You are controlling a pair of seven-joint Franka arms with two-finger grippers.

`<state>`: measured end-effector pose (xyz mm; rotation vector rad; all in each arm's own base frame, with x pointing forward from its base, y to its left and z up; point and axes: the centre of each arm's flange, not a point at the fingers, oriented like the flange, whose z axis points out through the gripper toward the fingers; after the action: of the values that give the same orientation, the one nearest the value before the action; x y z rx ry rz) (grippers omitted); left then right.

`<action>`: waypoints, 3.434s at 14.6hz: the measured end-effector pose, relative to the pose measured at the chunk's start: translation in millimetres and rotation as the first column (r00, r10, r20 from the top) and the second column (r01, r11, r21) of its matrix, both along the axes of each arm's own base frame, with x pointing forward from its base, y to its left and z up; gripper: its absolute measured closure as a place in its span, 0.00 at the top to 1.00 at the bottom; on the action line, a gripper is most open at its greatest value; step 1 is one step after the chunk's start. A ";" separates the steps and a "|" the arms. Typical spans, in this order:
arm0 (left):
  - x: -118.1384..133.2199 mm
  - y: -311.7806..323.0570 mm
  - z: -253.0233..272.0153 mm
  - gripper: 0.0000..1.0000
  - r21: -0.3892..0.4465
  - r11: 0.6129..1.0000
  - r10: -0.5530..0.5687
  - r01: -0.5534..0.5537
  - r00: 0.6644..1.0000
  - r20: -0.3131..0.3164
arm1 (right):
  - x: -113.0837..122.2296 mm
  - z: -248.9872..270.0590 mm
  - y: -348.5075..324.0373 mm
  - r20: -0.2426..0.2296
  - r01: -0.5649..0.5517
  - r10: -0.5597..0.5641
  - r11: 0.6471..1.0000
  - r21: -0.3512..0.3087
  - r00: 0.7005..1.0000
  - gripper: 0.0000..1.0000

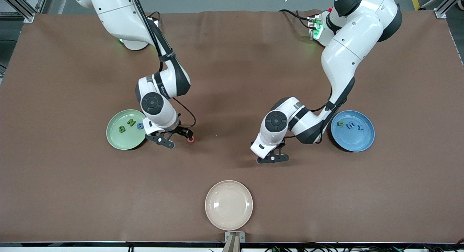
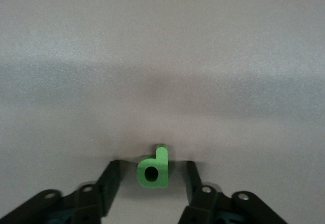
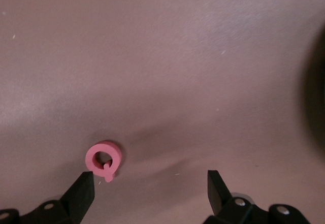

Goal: Sort upper and lower case letters into plates
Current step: 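Grasp the d with the left gripper while the right gripper reaches the Q, then place the d on the blue plate while the right gripper grasps the Q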

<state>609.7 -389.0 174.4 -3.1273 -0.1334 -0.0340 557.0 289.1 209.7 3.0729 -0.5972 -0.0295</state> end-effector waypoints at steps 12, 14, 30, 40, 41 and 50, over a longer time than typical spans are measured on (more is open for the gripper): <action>15.0 8.1 12.7 0.28 -0.034 0.998 0.051 -0.050 0.998 0.037 | 1.2 -22.6 26.7 0.029 -0.020 0.020 1.000 0.011 0.999 0.82; 26.0 21.8 33.4 0.28 -0.042 0.997 0.072 -0.069 0.996 0.053 | 2.3 -22.2 28.0 0.030 -0.015 0.015 1.000 0.017 0.999 0.81; 1.3 325.5 86.8 0.28 0.051 0.968 -0.240 0.244 0.967 -0.083 | 6.6 -30.6 32.7 0.030 -0.013 0.013 1.000 0.017 0.999 0.68; -15.1 378.9 36.7 0.28 0.080 0.935 -0.336 0.346 0.935 -0.116 | 7.1 -30.0 33.2 0.031 -0.013 0.013 1.000 0.018 0.999 0.59; -15.5 380.6 32.9 0.28 0.082 0.933 -0.340 0.351 0.933 -0.118 | 7.1 -30.0 33.2 0.031 -0.013 0.013 1.000 0.018 0.999 0.59; -22.9 382.4 14.3 0.28 0.064 0.931 -0.348 0.359 0.928 -0.134 | 8.6 -30.0 31.5 0.032 -0.007 0.007 1.000 0.018 0.999 0.36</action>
<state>586.9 -6.6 188.7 -3.0086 0.4238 0.1420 565.6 320.6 179.7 3.0982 -0.5911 0.0143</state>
